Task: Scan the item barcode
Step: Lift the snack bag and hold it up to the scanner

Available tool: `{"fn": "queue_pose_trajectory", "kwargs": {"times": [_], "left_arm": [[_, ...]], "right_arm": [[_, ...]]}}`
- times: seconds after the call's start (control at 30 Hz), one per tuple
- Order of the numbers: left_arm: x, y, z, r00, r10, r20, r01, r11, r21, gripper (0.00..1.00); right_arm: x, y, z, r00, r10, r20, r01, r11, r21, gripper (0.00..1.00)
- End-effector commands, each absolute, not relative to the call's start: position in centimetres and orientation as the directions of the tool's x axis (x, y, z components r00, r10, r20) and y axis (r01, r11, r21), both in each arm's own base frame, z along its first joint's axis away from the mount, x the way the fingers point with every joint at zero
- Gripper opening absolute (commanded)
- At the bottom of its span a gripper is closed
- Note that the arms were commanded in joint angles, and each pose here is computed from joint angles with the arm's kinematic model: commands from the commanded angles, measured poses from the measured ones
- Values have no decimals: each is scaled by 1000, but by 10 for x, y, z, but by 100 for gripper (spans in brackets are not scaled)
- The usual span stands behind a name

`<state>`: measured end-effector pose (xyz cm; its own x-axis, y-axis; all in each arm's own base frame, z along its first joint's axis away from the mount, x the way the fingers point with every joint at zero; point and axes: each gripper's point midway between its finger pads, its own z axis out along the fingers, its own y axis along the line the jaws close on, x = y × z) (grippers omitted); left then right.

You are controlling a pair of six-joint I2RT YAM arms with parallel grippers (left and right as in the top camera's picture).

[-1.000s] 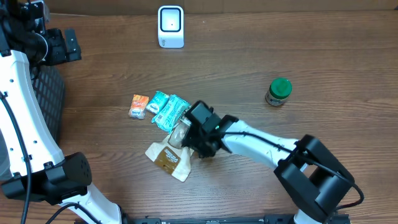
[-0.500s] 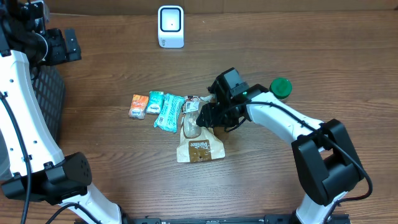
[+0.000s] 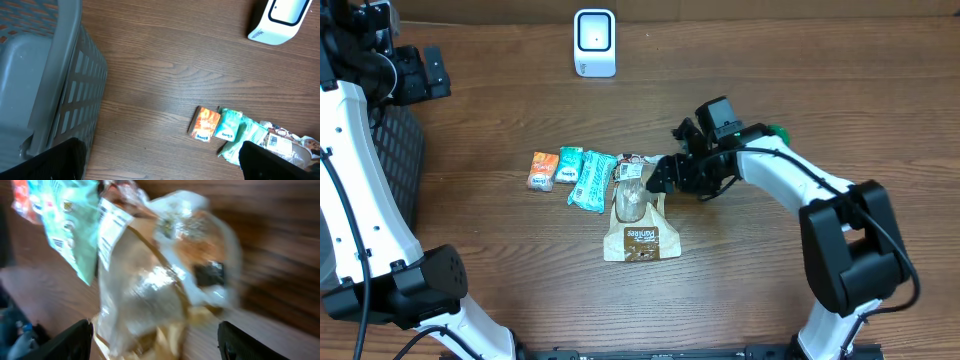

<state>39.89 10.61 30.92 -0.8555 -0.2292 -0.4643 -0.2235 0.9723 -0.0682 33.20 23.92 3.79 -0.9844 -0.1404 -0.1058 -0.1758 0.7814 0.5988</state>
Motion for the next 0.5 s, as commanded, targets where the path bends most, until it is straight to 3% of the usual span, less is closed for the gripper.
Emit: {"fn": "queue_pose_trajectory", "kwargs": {"times": [0.0, 0.17, 0.33, 0.47], "left_arm": [[397, 104, 322, -842, -209, -498, -205, 977, -64, 100], [397, 104, 322, -842, -209, -498, -205, 977, -64, 100], [397, 104, 322, -842, -209, -498, -205, 977, -64, 99], [397, 104, 322, -842, -209, -498, -205, 977, -64, 100]], "right_arm": [[315, 254, 26, -992, -123, -27, -111, 753, 649, 79], [308, 249, -12, -999, -32, 41, -2, 810, 587, 80], [300, 246, -32, -994, 17, 110, 77, 816, 573, 52], [300, 254, -27, -993, 6, 115, 76, 787, 612, 44]]}}
